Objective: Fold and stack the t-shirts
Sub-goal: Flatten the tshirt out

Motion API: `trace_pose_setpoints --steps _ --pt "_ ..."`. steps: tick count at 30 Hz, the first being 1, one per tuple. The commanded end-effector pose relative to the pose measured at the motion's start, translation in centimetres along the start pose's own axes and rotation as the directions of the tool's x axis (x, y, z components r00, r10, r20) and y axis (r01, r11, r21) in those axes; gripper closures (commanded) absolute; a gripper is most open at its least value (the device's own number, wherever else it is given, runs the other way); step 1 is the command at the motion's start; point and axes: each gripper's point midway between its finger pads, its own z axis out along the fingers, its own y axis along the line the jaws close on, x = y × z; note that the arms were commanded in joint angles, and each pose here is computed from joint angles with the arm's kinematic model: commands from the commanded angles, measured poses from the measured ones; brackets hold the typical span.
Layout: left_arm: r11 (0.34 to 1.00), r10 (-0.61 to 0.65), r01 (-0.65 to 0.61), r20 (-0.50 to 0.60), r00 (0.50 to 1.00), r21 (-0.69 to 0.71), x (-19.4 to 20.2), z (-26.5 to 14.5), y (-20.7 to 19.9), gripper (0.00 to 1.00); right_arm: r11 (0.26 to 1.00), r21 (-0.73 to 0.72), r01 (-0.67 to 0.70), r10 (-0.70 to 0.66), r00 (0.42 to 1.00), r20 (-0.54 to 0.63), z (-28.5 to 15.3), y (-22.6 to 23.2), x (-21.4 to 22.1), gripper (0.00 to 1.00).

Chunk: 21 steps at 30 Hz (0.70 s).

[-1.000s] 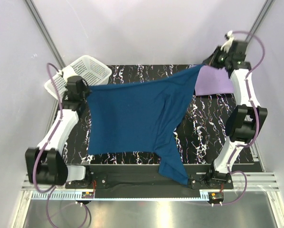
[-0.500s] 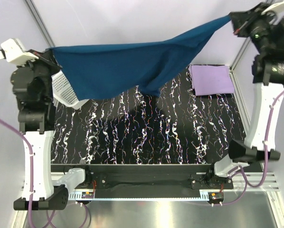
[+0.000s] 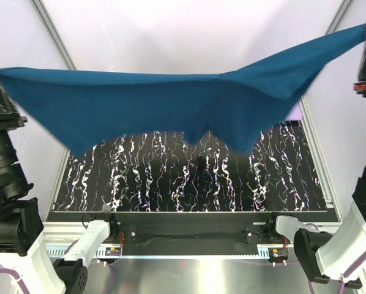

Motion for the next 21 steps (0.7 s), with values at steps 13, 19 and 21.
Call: trace_pose_setpoints --steps 13,19,21 --pt "0.994 0.110 -0.109 0.050 0.993 -0.028 6.7 14.2 -1.0 1.00 0.992 0.071 0.105 -0.100 0.992 -0.073 12.6 -9.7 11.6 1.00" --pt "0.994 0.109 -0.108 0.044 0.993 -0.014 9.3 17.6 -1.3 1.00 0.991 0.068 0.118 -0.114 0.991 -0.068 15.3 -11.5 13.8 1.00" --pt "0.994 0.107 -0.107 0.039 0.993 -0.011 9.6 17.9 -1.3 1.00 0.992 0.063 0.110 -0.106 0.992 -0.070 15.7 -11.6 14.2 1.00"
